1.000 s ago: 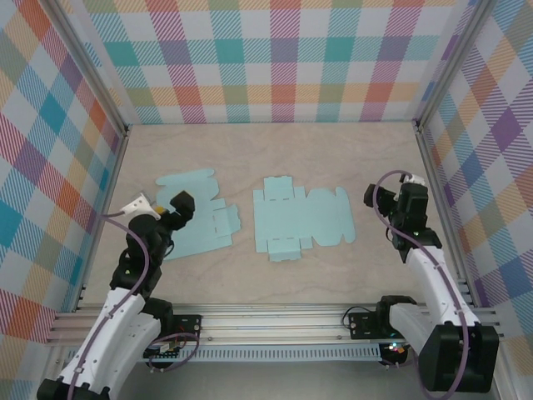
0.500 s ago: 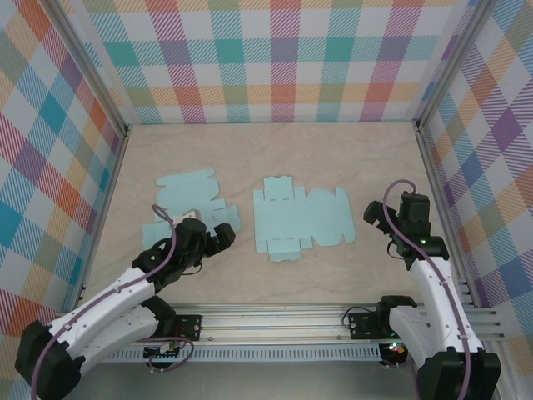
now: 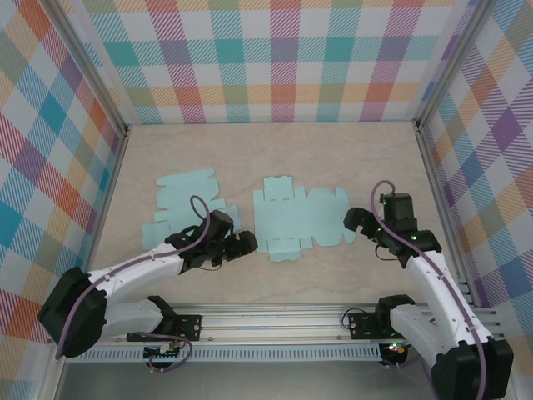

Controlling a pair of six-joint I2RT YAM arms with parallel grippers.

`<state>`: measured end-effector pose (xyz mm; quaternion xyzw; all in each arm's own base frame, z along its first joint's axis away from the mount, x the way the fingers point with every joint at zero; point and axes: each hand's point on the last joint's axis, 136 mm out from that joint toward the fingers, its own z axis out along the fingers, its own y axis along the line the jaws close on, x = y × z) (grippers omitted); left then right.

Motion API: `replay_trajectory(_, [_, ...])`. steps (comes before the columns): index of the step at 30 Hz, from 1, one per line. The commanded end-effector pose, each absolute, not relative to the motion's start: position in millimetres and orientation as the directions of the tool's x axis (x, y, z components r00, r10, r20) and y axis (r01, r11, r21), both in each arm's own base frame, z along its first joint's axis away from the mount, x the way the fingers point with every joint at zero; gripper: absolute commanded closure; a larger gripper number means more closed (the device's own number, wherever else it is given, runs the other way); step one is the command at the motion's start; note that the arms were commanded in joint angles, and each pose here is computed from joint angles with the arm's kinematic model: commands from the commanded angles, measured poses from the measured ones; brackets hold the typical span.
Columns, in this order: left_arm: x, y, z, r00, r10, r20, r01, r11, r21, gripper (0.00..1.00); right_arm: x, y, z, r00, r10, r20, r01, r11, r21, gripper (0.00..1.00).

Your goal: Fold the paper box

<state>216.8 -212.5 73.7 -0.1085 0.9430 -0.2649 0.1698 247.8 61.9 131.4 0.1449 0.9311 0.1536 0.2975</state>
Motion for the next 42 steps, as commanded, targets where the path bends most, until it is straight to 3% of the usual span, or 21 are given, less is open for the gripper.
replay_trajectory(1, [223.0,-232.2,83.6,-0.928,-0.261,-0.267,-0.064,0.816,-0.575,0.14,236.8,93.3,129.6,-0.83,0.345,-0.438,0.149,0.894,0.422,0.05])
replay_trajectory(9, [227.2,-240.7,71.7,-0.942,-0.236,-0.239,-0.065,0.826,-0.559,0.27,200.3,171.0,93.8,-0.941,0.231,-0.245,0.075,0.854,0.515,0.31])
replay_trajectory(16, [225.0,-248.8,56.0,-0.956,-0.217,-0.197,-0.07,0.821,-0.566,0.35,191.8,196.5,64.2,-0.976,0.169,-0.139,0.078,0.862,0.501,0.48])
replay_trajectory(24, [222.3,-268.1,39.2,-0.972,-0.197,-0.128,-0.075,0.776,-0.626,0.41,198.9,203.3,58.8,-0.979,0.157,-0.132,0.072,0.866,0.495,0.48])
replay_trajectory(42, [244.7,-277.3,31.2,-0.948,-0.275,-0.16,-0.106,0.747,-0.656,0.59,201.2,204.4,49.1,-0.975,0.179,-0.134,0.09,0.862,0.498,0.52])
